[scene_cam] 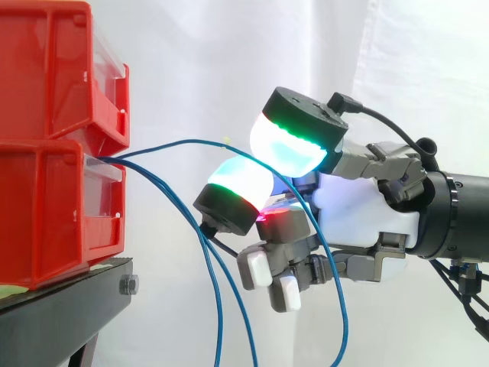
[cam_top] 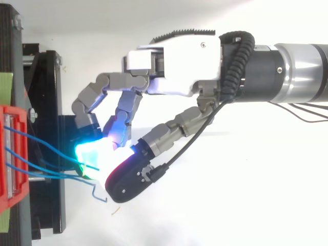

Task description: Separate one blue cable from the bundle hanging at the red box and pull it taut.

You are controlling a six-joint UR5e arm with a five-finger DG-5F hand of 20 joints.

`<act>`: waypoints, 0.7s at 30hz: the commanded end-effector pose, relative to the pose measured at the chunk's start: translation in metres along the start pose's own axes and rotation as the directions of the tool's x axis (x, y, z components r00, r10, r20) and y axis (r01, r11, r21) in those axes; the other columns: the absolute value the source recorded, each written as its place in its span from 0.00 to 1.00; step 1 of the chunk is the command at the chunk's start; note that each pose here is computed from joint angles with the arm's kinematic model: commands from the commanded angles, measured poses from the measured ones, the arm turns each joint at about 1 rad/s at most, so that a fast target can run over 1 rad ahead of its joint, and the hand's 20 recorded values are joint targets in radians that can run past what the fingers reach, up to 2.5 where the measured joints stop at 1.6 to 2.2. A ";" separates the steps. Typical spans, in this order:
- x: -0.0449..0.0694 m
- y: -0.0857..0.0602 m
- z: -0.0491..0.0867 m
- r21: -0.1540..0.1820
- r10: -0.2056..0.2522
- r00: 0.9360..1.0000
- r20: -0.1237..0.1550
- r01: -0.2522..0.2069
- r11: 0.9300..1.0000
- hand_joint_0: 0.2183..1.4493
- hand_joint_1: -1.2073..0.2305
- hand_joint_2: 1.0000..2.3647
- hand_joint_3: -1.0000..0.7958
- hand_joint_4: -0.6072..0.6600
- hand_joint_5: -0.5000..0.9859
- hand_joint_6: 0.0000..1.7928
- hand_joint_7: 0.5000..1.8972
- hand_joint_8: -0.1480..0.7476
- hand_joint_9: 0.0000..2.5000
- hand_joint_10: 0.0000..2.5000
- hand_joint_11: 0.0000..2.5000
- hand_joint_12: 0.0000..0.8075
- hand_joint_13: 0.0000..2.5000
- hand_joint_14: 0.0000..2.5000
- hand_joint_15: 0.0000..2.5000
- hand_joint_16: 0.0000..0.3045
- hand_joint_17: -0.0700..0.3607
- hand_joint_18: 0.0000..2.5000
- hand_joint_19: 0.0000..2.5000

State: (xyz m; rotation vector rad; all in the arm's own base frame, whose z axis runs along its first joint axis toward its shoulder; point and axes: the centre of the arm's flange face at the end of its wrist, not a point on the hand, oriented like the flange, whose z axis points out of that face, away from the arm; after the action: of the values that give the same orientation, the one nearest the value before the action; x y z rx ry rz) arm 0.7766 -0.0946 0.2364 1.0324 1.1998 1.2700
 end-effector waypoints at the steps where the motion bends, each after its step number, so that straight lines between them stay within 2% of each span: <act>1: 0.000 -0.001 0.000 0.002 0.000 1.000 0.000 0.000 1.000 0.32 0.28 0.01 0.47 0.53 0.25 0.49 0.47 0.62 0.49 0.01 0.38 0.47 0.40 0.01 0.21 0.16 0.42 0.42 0.24; 4: 0.001 0.000 0.000 0.000 0.000 1.000 0.000 0.000 1.000 0.32 0.29 0.01 0.43 0.56 0.25 0.48 0.46 0.60 0.48 0.01 0.38 0.46 0.40 0.01 0.22 0.15 0.41 0.41 0.25; 11: 0.000 0.000 0.001 -0.004 0.008 1.000 0.006 -0.008 1.000 0.32 0.29 0.01 0.40 0.57 0.25 0.48 0.46 0.59 0.49 0.01 0.39 0.45 0.40 0.01 0.22 0.15 0.40 0.40 0.25; 14: -0.002 -0.001 0.000 -0.001 0.060 0.998 0.024 -0.060 0.998 0.32 0.29 0.01 0.40 0.58 0.24 0.48 0.46 0.60 0.49 0.01 0.40 0.45 0.40 0.01 0.22 0.15 0.40 0.40 0.25; 17: -0.005 0.000 0.000 -0.006 0.130 0.990 0.049 -0.130 0.992 0.32 0.30 0.01 0.39 0.57 0.24 0.48 0.45 0.60 0.49 0.01 0.40 0.45 0.40 0.01 0.22 0.15 0.40 0.40 0.25; 19: -0.006 -0.001 0.000 -0.009 0.181 0.982 0.061 -0.181 0.983 0.33 0.30 0.01 0.39 0.57 0.24 0.48 0.45 0.59 0.48 0.01 0.39 0.45 0.40 0.01 0.22 0.15 0.40 0.40 0.25; 21: -0.006 -0.001 -0.001 -0.008 0.214 0.975 0.065 -0.214 0.977 0.33 0.30 0.01 0.39 0.58 0.24 0.48 0.44 0.59 0.48 0.01 0.39 0.45 0.40 0.01 0.22 0.15 0.40 0.40 0.25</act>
State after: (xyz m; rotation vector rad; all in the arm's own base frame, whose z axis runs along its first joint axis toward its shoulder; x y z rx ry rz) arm 0.7770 -0.0996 0.2363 1.1645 1.0971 1.3507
